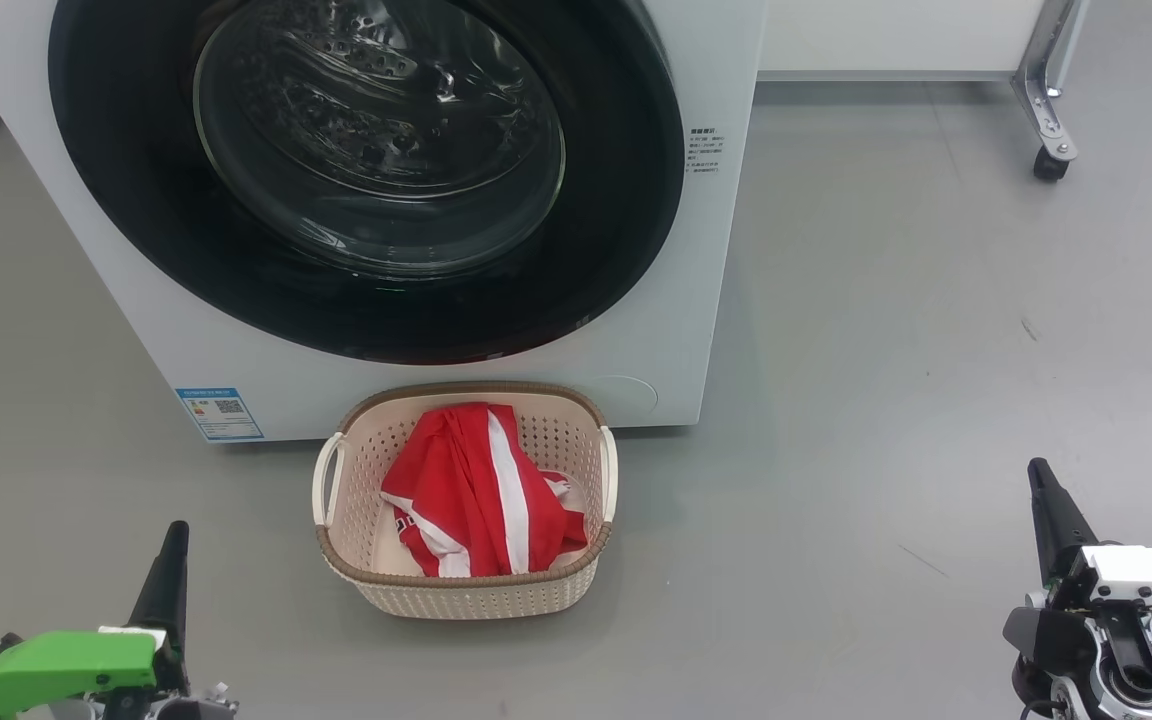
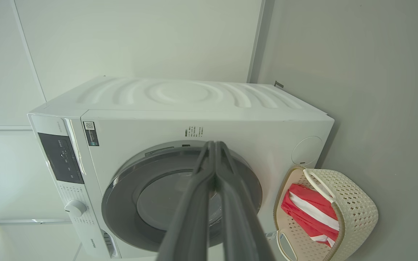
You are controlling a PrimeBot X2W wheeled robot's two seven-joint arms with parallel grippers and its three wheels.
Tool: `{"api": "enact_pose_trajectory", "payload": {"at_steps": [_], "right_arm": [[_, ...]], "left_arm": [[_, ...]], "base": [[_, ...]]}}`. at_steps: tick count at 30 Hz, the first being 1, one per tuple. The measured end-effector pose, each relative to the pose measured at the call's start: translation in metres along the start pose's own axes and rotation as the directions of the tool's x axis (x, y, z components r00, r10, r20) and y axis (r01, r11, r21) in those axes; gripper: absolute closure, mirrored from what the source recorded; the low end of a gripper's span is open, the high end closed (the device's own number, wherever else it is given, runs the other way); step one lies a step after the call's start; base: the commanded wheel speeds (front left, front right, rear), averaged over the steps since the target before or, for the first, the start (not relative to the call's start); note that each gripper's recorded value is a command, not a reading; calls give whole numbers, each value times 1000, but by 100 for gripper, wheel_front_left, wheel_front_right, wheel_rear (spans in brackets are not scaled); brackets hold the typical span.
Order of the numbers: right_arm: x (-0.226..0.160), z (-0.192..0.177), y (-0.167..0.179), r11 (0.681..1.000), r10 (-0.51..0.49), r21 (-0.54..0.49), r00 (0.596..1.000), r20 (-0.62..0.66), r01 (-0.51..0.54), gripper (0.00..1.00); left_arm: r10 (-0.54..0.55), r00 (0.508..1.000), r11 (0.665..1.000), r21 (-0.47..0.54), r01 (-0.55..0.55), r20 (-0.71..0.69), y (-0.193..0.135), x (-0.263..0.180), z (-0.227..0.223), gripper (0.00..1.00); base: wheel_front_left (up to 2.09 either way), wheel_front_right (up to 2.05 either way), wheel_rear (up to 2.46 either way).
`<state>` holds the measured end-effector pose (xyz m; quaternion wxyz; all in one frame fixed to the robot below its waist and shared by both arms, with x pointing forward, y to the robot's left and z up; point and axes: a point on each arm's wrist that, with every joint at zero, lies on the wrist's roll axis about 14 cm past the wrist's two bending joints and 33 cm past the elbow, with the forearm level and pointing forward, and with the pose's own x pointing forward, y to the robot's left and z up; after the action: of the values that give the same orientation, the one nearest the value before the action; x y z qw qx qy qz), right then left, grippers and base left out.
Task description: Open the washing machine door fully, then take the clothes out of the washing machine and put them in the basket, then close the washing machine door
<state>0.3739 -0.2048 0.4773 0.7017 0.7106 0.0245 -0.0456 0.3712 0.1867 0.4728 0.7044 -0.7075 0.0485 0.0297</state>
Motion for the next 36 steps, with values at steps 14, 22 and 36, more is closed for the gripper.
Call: {"api": "enact_pose_trajectory", "payload": {"at_steps": [14, 22, 36], "right_arm": [[0, 0, 0, 1000, 2, 1, 1000, 1, -2, 100], [0, 0, 0, 1000, 2, 2, 1000, 2, -2, 100], [0, 0, -1, 1000, 1, 5, 1000, 2, -1, 100]], "left_arm": [[2, 1000, 1000, -1, -2, 2, 1, 0, 1, 100], [3, 1000, 1000, -1, -2, 3, 1, 0, 1, 100], [4, 1000, 1000, -3, -4, 1, 1, 0, 0, 100]], "base": [[0, 0, 0], [0, 0, 0], [0, 0, 0]]}}
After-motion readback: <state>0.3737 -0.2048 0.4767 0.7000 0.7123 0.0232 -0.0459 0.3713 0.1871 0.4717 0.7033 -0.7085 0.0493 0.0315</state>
